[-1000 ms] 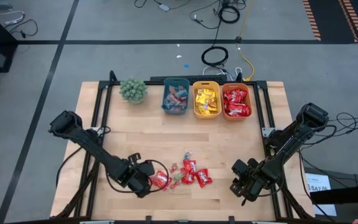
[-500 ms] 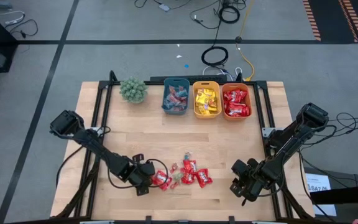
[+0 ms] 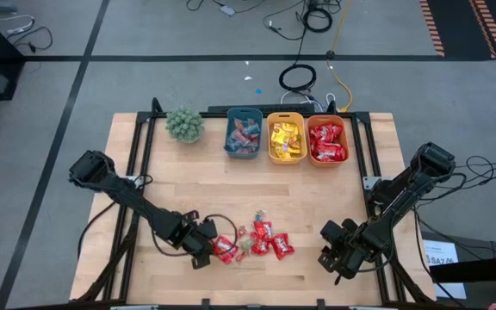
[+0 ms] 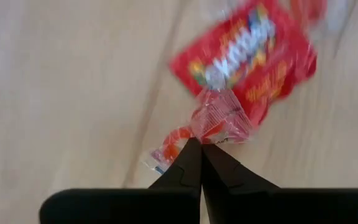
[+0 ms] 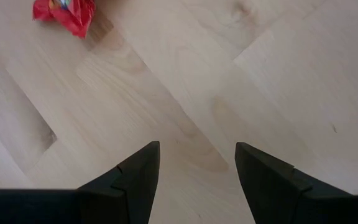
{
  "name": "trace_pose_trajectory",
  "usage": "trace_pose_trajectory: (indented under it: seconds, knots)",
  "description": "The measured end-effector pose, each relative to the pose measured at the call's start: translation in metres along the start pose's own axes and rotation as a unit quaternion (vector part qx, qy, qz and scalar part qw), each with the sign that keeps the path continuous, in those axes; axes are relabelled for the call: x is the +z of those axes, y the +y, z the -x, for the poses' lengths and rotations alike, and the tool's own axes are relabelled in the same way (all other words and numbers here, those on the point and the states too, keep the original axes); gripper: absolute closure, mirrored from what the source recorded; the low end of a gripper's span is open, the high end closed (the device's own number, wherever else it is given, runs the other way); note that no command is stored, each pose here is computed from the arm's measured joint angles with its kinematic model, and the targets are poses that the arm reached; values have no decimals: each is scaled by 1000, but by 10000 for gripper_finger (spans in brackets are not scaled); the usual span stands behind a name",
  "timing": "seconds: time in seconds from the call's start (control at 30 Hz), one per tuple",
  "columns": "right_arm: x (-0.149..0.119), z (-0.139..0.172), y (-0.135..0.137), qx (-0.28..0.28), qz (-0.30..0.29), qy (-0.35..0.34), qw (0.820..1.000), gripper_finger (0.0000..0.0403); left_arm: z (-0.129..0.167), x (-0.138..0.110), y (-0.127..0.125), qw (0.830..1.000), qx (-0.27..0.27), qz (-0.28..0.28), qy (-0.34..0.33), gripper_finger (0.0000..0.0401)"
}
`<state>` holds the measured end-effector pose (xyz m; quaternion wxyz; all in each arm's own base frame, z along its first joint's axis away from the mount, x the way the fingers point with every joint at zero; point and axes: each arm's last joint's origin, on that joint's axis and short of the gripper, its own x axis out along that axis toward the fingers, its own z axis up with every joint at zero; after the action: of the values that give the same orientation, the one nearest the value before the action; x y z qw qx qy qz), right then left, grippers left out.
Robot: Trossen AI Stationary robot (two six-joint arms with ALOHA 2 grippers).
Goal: Sort candy
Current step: Put the orange gummy into the blue bin
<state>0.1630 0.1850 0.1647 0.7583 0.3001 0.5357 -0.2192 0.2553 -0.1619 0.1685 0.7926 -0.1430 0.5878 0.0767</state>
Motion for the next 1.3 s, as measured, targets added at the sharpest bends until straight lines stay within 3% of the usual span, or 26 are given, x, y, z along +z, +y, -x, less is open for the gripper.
trace_pose_trajectory:
  seconds: [0.17, 0.3, 0.47, 0.57, 0.87, 1.07, 1.3]
  knots:
    - [1, 0, 1, 6, -3, -13, 1000, 202, 27, 25, 13, 999, -13, 9, -43, 399]
    - [1, 0, 1, 7, -6, -14, 1000, 202, 50, 52, 40, 995, -4, 18, -102, 399]
    - [3, 0, 1, 8, -31, -34, 999, 202, 62, 89, 103, 989, 25, 45, -135, 400]
    - [4, 0, 1, 9, -50, -49, 998, 202, 65, 111, 146, 987, 14, 54, -152, 400]
    - [8, -1, -1, 2, -139, -54, 989, 202, 70, 148, 262, 977, 19, 74, -200, 401]
    - [17, -3, -3, -13, -189, -60, 980, 202, 67, 187, 300, 975, 39, 65, -209, 391]
    - [26, -6, -6, -24, -248, -68, 966, 202, 67, 213, 328, 979, 73, 59, -182, 326]
